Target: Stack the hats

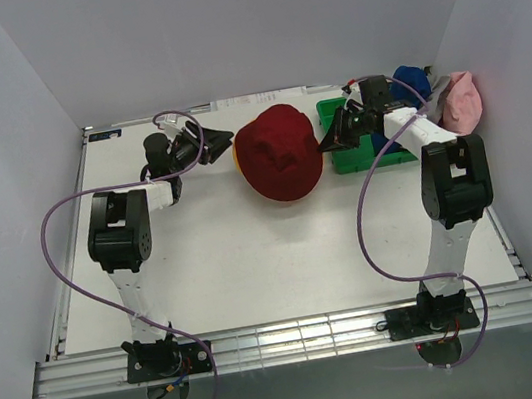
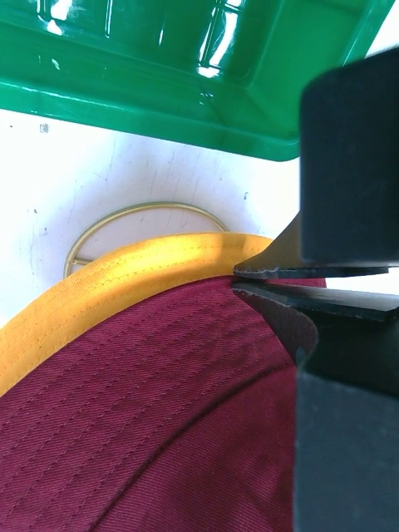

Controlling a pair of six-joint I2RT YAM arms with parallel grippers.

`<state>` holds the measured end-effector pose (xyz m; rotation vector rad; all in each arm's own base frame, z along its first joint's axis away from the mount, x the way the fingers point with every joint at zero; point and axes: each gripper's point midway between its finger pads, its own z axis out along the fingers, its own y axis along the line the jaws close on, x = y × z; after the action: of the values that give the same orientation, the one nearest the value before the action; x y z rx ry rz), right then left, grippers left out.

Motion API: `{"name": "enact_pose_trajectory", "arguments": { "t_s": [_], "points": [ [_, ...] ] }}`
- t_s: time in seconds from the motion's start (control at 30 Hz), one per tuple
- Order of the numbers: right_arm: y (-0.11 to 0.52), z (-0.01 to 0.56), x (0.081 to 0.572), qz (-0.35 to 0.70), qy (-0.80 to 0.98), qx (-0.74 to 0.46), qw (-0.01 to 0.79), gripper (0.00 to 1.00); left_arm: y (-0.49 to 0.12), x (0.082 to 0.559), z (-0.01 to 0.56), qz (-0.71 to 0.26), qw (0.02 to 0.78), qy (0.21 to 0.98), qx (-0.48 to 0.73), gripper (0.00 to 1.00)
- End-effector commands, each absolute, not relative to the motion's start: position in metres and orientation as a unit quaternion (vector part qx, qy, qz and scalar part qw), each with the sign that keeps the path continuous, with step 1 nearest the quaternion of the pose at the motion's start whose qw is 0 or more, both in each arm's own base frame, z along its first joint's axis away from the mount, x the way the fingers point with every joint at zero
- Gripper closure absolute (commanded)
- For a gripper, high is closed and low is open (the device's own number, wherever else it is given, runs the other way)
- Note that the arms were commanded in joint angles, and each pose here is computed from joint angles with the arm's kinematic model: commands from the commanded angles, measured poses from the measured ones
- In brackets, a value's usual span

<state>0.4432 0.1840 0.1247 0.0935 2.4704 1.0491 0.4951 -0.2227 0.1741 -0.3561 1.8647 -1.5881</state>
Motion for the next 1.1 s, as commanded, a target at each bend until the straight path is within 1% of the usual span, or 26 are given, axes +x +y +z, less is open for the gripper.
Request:
{"name": "enact_pose_trajectory", "arguments": {
  "t_s": [0.0,0.27,0.73,1.07],
  "points": [
    [0.188,0.135,0.453,0.381,0.892,0.016,0.243,0.92,-0.223,0.492,0.212,-0.615,0.374,0.688,-0.092,0.47],
    [0.189,0.135,0.452,0.381,0.892,0.014,0.243,0.92,-0.221,0.495,0.219,-0.607,0.389,0.687,-0.088,0.46],
    [0.192,0.135,0.454,0.381,0.892,0.011,0.242,0.92,-0.238,0.49,0.206,-0.627,0.352,0.692,-0.066,0.46],
    [0.192,0.134,0.456,0.38,0.893,0.011,0.241,0.92,-0.239,0.487,0.195,-0.622,0.349,0.698,-0.067,0.49]
  ]
}}
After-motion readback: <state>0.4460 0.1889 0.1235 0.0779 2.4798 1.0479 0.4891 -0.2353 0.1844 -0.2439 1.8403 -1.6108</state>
